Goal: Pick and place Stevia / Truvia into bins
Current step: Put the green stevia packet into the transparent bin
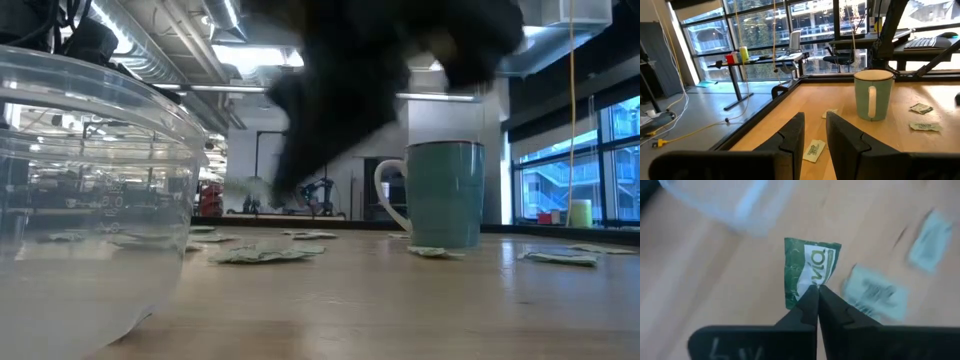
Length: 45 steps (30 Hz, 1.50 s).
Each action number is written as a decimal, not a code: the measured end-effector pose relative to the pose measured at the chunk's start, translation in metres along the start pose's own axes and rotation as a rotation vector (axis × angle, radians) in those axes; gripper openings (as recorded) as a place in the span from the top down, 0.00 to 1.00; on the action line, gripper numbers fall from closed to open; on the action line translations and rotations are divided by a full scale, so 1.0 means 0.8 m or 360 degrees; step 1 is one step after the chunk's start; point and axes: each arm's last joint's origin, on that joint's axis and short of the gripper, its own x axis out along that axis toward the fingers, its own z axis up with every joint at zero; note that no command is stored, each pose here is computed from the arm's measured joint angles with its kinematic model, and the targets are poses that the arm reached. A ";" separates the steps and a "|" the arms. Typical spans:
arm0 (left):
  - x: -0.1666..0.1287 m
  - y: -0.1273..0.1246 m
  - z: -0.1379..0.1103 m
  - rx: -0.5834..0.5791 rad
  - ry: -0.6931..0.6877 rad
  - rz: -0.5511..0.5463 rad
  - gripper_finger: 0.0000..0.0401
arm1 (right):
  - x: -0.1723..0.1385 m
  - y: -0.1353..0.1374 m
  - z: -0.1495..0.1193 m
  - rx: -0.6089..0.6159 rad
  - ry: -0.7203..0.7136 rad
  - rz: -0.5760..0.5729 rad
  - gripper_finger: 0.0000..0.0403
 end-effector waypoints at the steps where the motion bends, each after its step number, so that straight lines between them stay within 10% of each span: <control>1: 0.000 0.000 0.000 0.0000 0.0000 0.0001 0.81 | -0.006 -0.001 0.007 0.0001 -0.0018 -0.0003 0.98; 14: 0.000 0.000 0.000 0.0001 0.0001 0.0000 0.81 | -0.045 0.027 0.080 -0.0077 -0.0466 0.0058 0.98; 26: 0.000 0.000 0.000 0.0000 0.0003 -0.0002 0.81 | 0.027 0.040 0.056 -0.0003 -0.0289 0.0112 0.98; 45: 0.000 0.000 0.000 0.0000 0.0003 -0.0004 0.81 | 0.032 0.043 0.051 -0.0018 -0.0237 0.0128 0.98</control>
